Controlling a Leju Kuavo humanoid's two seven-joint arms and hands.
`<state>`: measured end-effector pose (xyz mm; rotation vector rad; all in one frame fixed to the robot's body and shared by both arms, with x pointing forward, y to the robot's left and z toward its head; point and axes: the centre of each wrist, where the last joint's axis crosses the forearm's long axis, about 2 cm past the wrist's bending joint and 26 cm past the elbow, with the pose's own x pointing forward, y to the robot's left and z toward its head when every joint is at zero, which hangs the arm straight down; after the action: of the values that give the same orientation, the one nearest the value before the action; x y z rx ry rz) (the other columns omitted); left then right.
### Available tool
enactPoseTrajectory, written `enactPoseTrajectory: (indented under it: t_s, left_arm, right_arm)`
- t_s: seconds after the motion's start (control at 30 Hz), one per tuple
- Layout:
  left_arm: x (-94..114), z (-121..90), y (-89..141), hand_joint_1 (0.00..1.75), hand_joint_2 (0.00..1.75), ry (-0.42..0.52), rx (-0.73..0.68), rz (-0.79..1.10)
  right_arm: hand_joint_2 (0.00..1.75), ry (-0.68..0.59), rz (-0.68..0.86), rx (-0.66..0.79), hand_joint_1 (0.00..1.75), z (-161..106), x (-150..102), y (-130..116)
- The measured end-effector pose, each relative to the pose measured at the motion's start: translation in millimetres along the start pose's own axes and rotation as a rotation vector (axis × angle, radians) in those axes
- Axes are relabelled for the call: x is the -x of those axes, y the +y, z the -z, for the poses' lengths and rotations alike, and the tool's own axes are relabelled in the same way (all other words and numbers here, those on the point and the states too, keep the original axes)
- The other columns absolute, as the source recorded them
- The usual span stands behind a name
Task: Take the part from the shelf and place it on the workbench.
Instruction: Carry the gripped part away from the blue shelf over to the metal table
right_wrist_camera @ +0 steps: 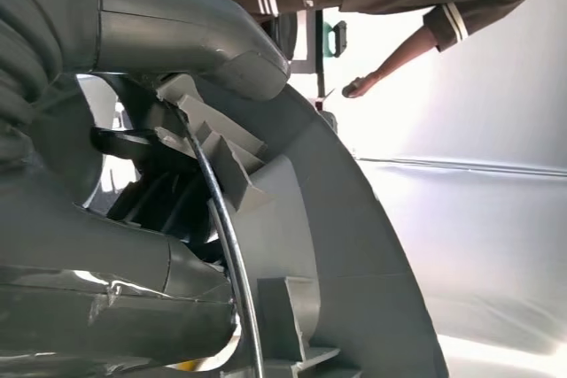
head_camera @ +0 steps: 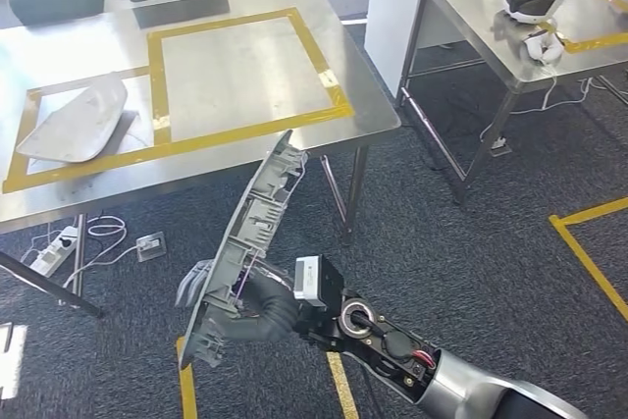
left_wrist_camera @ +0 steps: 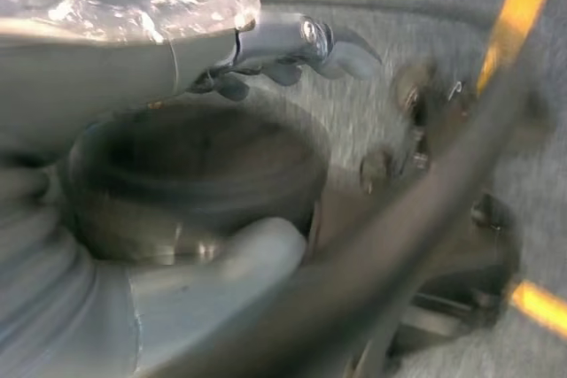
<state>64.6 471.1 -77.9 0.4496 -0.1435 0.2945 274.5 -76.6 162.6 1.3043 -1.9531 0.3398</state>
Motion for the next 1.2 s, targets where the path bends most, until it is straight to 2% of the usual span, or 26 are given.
enactPoseTrajectory:
  t_s: [0.23, 1.2]
  left_arm:
    - [-1.5, 0.4, 2.9, 0.0, 1.75, -0.006, 0.006, -0.001]
    - [-2.8, 0.8, 6.6, 0.0, 1.75, -0.017, 0.005, 0.017]
  right_arm:
    - [1.75, -0.02, -0.023, -0.019, 1.75, 13.4, -5.1, -4.6]
    - [1.75, -0.049, -0.082, 0.02, 1.75, 17.9, -9.7, -12.4]
